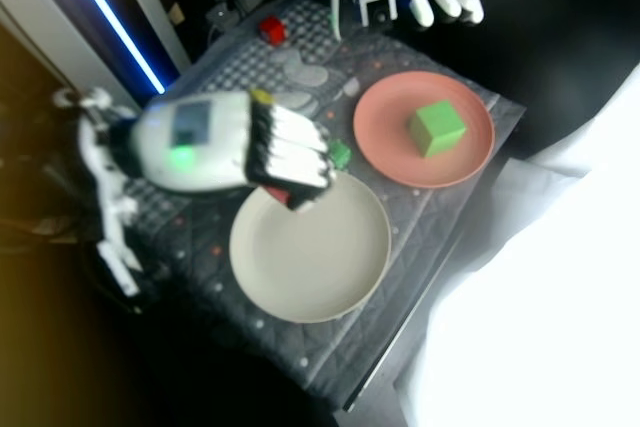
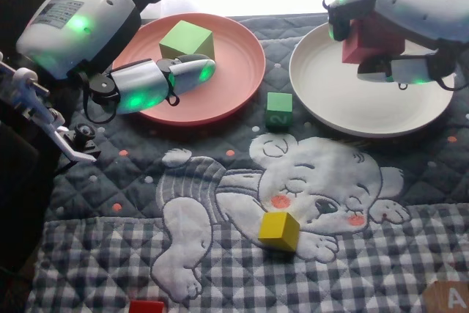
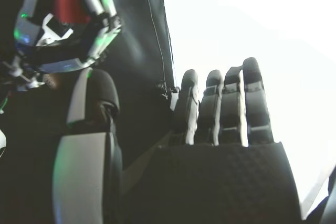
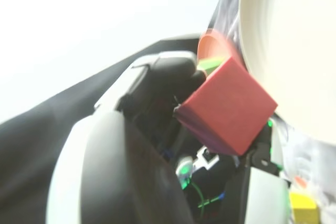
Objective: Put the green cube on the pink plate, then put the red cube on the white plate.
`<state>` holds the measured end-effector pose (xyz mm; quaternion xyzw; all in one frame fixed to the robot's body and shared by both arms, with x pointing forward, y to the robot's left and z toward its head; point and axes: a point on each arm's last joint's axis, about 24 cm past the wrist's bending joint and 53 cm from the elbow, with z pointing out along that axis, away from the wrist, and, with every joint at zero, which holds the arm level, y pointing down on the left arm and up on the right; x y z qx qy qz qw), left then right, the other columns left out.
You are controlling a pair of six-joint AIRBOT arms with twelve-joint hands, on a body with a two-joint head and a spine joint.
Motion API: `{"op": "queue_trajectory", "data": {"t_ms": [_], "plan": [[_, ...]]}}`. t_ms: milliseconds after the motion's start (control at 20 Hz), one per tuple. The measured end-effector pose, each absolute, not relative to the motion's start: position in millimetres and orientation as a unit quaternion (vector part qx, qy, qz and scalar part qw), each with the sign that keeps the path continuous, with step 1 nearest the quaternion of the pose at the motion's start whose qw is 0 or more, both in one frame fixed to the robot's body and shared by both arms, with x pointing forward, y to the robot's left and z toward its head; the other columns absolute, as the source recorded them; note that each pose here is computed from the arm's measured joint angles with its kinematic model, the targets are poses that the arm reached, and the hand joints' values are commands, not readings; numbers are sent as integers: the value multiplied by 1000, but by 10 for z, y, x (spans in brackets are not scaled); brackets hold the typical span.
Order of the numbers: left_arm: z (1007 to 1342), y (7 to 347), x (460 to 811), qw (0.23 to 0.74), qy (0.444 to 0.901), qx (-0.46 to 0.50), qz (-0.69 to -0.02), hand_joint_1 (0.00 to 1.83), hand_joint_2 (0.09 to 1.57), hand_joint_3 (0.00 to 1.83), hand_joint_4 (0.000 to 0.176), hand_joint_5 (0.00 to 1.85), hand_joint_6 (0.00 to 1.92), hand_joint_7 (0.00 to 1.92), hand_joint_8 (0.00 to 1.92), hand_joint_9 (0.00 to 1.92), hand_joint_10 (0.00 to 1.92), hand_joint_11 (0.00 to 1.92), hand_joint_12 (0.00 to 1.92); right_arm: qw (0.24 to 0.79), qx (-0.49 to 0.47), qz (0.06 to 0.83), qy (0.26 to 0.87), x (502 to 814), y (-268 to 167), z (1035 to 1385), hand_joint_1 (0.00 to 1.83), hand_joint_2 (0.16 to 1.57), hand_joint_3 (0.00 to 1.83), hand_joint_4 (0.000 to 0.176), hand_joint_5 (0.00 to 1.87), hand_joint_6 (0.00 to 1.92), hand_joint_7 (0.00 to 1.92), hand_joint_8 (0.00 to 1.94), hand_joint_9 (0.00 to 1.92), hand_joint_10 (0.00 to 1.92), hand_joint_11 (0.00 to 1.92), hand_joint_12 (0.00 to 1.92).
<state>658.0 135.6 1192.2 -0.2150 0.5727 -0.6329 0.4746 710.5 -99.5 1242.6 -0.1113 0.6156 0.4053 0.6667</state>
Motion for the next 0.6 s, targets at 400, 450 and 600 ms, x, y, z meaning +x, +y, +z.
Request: {"op": "queue_trajectory", "data": {"t_ms": [400,450,600], "plan": [[11954,1357,6576,477,568,-213,-636,518,1136,0,31,267,4,181,3,94,6,0,231,636,-96,374,669,7351,-1021,12073,1265,1052,0,0,364,370,305,134,161,346,36,987],[11956,1354,6574,477,568,-212,-636,515,1133,0,20,277,5,195,4,111,9,0,341,635,-96,374,669,7349,-1009,12067,1139,995,0,0,292,189,200,33,65,176,6,559],[11955,1352,6572,477,568,-213,-636,535,1136,0,14,296,7,213,4,118,6,0,308,634,-96,377,668,7335,-982,12069,948,940,0,38,158,33,36,0,0,5,0,94]]}}
